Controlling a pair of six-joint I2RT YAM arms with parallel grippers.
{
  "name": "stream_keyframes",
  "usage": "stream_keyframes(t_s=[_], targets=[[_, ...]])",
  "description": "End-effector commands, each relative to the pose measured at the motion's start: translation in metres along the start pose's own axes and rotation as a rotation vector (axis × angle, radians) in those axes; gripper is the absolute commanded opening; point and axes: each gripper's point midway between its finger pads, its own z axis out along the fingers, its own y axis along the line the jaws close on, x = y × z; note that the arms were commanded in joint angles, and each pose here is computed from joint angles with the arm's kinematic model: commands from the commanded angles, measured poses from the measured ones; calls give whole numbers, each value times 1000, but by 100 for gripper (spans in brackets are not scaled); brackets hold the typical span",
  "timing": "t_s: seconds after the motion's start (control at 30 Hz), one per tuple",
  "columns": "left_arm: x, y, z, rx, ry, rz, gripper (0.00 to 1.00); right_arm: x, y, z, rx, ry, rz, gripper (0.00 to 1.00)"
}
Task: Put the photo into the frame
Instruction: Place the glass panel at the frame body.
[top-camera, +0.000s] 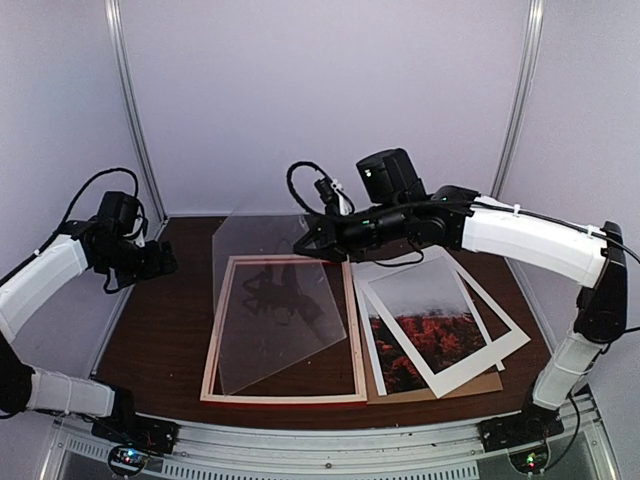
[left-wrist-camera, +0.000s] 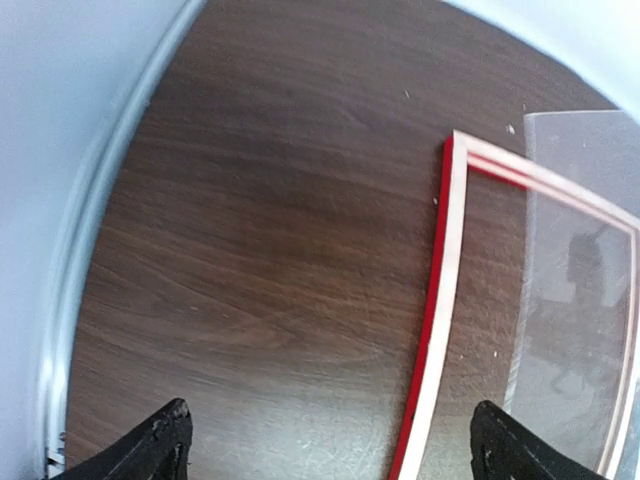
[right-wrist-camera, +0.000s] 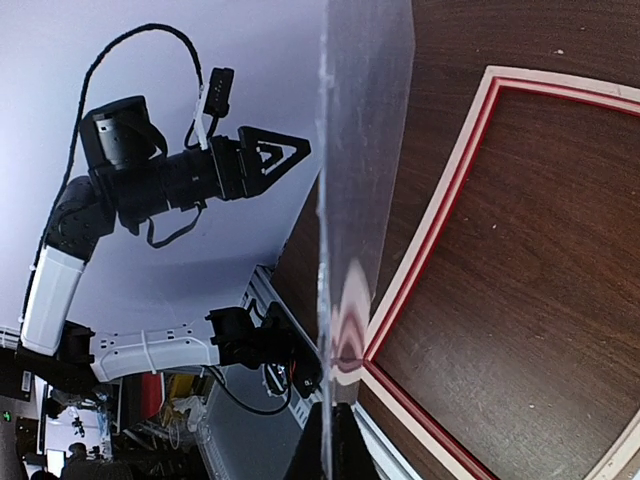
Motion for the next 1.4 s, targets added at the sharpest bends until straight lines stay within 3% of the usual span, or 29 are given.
stream_keyframes(t_s=[0.0, 0.47, 1.37], targets=[[-19, 13, -24, -65, -84, 28, 98, -15, 16, 17, -63, -89, 49, 0], [-3, -2, -2, 34, -17, 38, 98, 41, -98, 66, 104, -70, 279, 0], [31, -17, 22, 136, 81, 56, 98, 64, -159, 54, 305, -111, 286, 0]])
